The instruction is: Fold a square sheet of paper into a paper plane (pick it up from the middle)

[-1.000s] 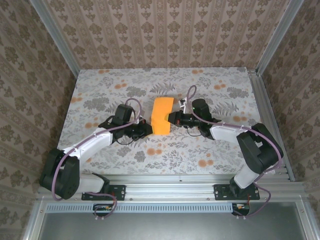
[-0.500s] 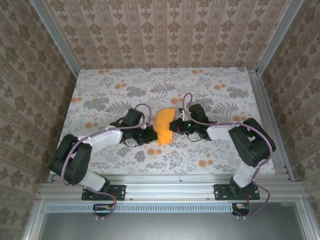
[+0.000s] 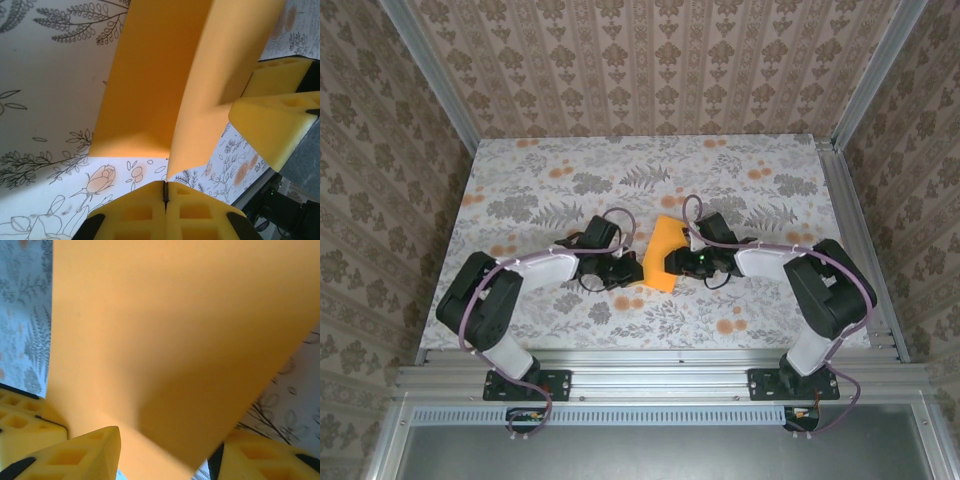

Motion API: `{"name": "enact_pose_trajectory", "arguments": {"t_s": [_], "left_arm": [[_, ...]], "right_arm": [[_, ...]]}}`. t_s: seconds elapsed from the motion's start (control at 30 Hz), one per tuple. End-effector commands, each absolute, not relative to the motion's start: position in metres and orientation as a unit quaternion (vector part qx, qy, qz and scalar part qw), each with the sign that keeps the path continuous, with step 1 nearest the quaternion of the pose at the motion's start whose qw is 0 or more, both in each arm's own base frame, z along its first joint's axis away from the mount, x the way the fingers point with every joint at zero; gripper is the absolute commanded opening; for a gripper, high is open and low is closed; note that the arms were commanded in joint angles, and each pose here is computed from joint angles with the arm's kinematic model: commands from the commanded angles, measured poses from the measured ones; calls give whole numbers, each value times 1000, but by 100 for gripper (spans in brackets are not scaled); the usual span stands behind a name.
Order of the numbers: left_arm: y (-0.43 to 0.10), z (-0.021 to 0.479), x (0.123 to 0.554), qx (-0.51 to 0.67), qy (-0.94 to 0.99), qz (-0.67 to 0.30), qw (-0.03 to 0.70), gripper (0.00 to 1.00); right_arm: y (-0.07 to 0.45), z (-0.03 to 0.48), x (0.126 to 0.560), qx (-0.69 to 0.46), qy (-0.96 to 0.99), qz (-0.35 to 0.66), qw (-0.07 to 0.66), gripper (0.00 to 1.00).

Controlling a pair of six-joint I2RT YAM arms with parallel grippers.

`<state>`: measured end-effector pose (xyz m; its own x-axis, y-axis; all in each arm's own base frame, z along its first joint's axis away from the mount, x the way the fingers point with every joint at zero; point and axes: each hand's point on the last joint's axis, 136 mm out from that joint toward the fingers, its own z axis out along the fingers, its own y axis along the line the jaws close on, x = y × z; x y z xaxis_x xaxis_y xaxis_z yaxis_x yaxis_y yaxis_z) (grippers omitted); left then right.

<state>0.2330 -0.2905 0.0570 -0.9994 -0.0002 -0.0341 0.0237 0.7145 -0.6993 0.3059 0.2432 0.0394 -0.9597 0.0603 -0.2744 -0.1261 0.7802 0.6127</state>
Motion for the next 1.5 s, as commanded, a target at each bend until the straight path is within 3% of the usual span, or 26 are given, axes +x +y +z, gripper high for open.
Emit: {"name": "enact_pose_trajectory", "arguments": {"t_s": [0.0,0.17,0.37,0.53,0.7,1.47], "left_arm": [[-298,61,240,11,925,-379,20,0],[-302,60,240,14,926,-376,15,0],[-312,60,241,22,926,-377,10,0],[-317,59,243,26,926,-377,7,0],[-320,62,246,33,926,-376,7,1],[-353,58,274,45,919,-392,1,2]], "right_arm": [[224,50,306,-35,949,273,155,52],[206,59,309,-33,954,245,169,52],[224,78,323,-20,924,325,201,51],[236,65,341,-6,914,350,204,33],[232,36,345,0,930,319,182,23],[230,10,331,-7,938,318,135,13]]}}
